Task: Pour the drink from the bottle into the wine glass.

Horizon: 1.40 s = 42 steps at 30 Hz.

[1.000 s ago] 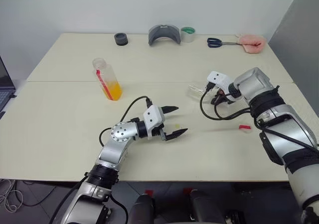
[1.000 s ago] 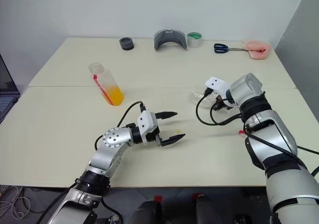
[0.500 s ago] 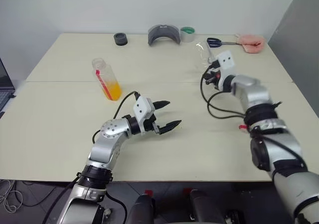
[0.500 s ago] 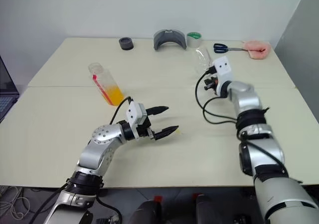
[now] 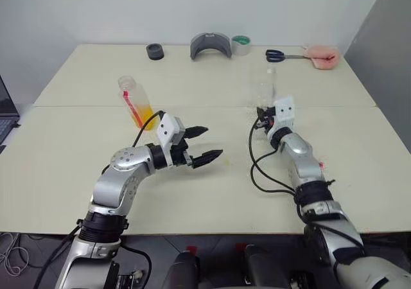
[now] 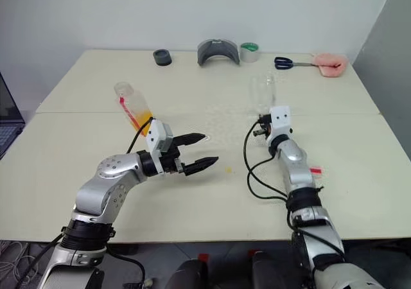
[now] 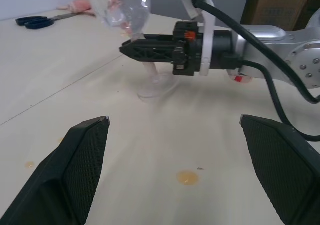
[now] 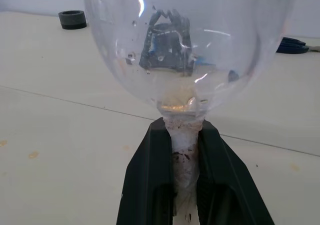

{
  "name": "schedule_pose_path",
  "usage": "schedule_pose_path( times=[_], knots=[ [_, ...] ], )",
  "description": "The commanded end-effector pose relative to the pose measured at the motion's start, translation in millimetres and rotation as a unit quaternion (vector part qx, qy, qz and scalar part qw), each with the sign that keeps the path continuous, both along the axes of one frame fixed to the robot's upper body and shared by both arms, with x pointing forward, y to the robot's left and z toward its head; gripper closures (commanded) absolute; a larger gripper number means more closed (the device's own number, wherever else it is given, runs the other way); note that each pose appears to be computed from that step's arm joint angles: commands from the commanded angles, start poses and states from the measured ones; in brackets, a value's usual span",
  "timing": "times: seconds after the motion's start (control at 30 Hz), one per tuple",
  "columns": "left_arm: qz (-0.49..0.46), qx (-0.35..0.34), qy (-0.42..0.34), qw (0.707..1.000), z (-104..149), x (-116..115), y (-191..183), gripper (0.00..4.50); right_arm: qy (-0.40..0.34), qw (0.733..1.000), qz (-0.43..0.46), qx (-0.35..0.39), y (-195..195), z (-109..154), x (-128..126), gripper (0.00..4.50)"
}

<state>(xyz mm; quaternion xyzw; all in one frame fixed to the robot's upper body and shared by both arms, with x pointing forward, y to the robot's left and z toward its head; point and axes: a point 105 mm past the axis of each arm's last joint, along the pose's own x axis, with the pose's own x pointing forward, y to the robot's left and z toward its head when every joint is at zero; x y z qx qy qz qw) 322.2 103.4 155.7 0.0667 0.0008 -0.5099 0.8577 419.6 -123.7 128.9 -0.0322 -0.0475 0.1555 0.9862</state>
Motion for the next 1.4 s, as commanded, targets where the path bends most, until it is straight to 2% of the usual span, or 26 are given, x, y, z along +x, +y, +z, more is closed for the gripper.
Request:
schedule_pose_path(
  times=[0.03, 0.17, 0.3, 0.43, 0.63, 0.93, 1.17, 1.2, 1.27, 1.4],
  knots=[
    [-0.009, -0.005, -0.028, 1.0, 15.6, -1.4, -0.8, 0.0, 0.067, 0.998, -0.008, 0.002, -5.9, -35.6, -11.9, 4.29],
    [-0.01, 0.001, -0.027, 1.0, 14.0, -1.6, -1.7, 0.0, 0.082, 0.997, -0.001, -0.004, -0.3, -49.9, -29.5, 4.29],
    [-0.007, 0.002, -0.028, 1.0, 14.7, -1.6, -0.2, 0.0, 0.076, 0.997, 0.012, -0.01, 8.0, -50.0, -35.7, 4.29],
    [0.035, 0.007, -0.054, 0.998, 21.1, 3.3, 10.5, 0.0, 0.023, 0.995, 0.063, 0.072, 33.1, -7.5, -24.7, 4.29],
    [0.082, 0.008, -0.06, 0.995, 26.6, -0.3, 30.0, 0.0, -0.02, 0.99, 0.128, 0.05, 69.7, 17.9, -12.3, 4.29],
    [0.139, 0.014, -0.076, 0.987, 31.1, -0.7, 47.6, 0.0, -0.026, 0.981, 0.19, 0.018, 113.8, 12.7, -3.3, 4.29],
    [0.154, 0.003, -0.08, 0.985, 34.0, -2.6, 51.1, 0.0, -0.012, 0.978, 0.208, 0.004, 122.4, -0.2, -5.6, 4.29],
    [0.154, 0.002, -0.08, 0.985, 34.5, -2.8, 51.2, 0.0, -0.011, 0.978, 0.208, 0.003, 122.5, -0.7, -5.6, 3.56],
    [0.154, -0.002, -0.081, 0.985, 35.8, -3.2, 50.9, 0.0, -0.012, 0.978, 0.209, 0.001, 122.9, -0.8, -5.5, 3.04],
    [0.152, -0.008, -0.084, 0.985, 38.6, -3.5, 49.6, 0.0, -0.014, 0.977, 0.212, 0.0, 124.0, 0.5, -5.6, 1.6]
  ],
)
